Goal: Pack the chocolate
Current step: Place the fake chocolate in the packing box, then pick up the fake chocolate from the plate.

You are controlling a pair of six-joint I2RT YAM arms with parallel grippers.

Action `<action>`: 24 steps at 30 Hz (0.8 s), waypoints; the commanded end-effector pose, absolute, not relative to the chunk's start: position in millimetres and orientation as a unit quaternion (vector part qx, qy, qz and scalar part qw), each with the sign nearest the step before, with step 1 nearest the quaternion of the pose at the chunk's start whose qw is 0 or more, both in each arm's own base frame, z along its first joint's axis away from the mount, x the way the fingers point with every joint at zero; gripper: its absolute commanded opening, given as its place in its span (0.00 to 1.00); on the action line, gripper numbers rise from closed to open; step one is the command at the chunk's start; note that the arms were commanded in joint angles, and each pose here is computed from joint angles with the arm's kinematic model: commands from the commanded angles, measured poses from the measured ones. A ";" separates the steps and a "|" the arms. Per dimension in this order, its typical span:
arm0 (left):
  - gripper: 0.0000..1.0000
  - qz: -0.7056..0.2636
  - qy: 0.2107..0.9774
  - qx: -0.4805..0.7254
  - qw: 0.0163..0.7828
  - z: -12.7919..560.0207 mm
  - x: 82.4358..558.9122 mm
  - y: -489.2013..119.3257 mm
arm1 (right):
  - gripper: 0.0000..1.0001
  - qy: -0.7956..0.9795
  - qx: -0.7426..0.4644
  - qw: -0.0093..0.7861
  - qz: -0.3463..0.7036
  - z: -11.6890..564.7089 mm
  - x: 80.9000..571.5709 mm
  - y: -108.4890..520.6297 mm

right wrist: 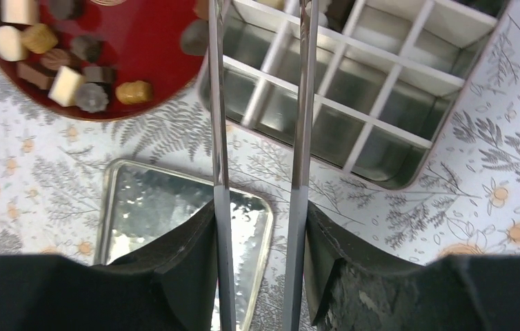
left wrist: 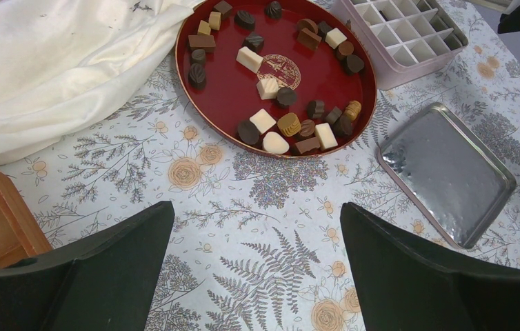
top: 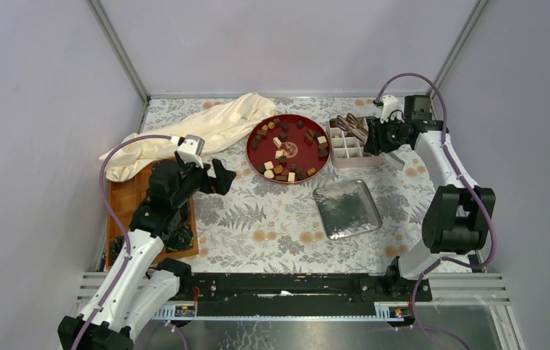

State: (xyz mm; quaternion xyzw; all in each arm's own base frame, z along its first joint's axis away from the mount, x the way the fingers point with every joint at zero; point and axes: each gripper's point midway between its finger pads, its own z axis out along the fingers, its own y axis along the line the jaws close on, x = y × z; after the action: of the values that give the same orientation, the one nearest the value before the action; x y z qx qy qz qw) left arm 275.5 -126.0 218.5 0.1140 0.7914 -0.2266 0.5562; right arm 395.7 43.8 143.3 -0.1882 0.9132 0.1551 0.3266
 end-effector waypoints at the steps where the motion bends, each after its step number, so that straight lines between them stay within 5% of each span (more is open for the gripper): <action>1: 0.99 -0.230 0.780 0.118 0.570 227.1 276.6 -127.5 | 0.49 0.858 -0.239 0.401 0.214 190.6 393.0 74.1; 10: 0.99 -0.227 0.783 0.116 0.568 224.6 277.9 -126.4 | 0.48 0.816 -0.343 0.376 0.275 185.6 363.5 136.3; 24: 0.99 -0.225 0.783 0.116 0.568 224.0 278.1 -125.8 | 0.47 0.825 -0.422 0.294 0.232 137.4 348.1 171.2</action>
State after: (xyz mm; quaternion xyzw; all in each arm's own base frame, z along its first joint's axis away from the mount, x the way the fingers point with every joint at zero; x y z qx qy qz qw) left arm 275.5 -125.9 218.5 0.1138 0.7915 -0.2263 0.5563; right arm 343.8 163.9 136.8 -0.3919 0.8342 0.2527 0.2943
